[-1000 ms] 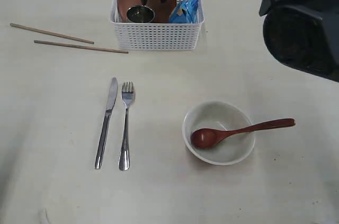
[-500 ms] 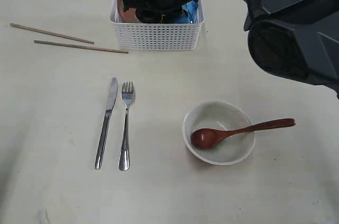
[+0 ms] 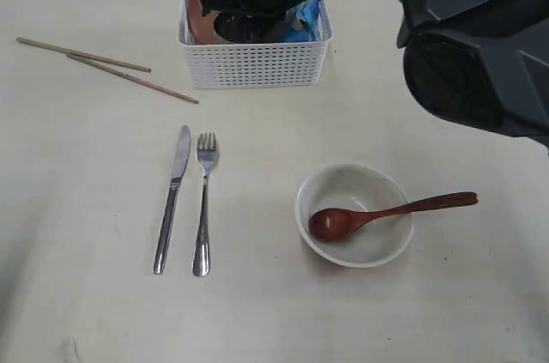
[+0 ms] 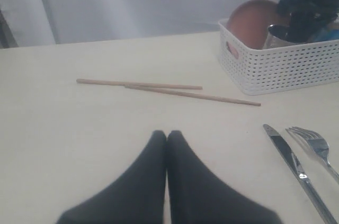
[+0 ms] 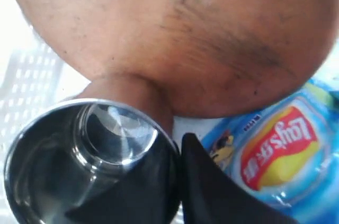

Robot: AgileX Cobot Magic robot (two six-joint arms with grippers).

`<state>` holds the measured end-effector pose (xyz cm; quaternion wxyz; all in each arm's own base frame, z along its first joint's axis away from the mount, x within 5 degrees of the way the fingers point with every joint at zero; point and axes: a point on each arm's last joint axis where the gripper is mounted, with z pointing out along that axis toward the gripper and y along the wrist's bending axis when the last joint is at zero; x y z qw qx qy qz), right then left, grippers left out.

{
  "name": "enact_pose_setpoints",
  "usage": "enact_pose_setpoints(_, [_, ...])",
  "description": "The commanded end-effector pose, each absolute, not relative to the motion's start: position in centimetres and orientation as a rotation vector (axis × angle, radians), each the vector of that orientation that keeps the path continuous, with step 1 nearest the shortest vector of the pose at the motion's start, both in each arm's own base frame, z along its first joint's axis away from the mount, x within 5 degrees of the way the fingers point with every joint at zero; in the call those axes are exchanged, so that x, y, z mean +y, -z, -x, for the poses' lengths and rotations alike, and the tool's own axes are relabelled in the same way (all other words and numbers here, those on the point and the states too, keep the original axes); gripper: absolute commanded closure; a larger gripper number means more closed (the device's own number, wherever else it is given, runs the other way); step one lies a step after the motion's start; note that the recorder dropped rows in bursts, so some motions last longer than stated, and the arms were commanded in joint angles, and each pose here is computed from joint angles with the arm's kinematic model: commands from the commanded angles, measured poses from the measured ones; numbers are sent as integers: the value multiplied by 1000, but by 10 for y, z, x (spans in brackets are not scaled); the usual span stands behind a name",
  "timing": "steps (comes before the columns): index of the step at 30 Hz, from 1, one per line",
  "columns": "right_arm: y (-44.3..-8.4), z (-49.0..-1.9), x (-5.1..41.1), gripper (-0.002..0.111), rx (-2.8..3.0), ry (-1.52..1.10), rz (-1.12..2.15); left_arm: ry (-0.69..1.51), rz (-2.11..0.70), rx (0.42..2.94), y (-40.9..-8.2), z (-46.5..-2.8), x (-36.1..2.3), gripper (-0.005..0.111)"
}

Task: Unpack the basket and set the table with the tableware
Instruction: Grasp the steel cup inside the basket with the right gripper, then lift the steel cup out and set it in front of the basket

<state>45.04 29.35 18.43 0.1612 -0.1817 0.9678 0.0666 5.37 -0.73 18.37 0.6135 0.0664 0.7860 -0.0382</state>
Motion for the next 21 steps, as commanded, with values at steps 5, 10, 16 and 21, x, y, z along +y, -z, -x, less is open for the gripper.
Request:
enact_pose_setpoints(5, [-249,-445,280,109,2634,-163,517,89,-149,1799,-184,-54,-7,107])
enact_pose_setpoints(10, [-276,-440,273,109,2585,-197,521,89,-149,1799,-184,-54,-7,107])
enact_pose_setpoints(16, [-319,-429,263,109,2519,-279,487,89,-149,1799,-184,-54,-7,107])
enact_pose_setpoints(21, [-324,-403,247,109,2600,-253,504,89,-149,1799,-184,-54,-7,107])
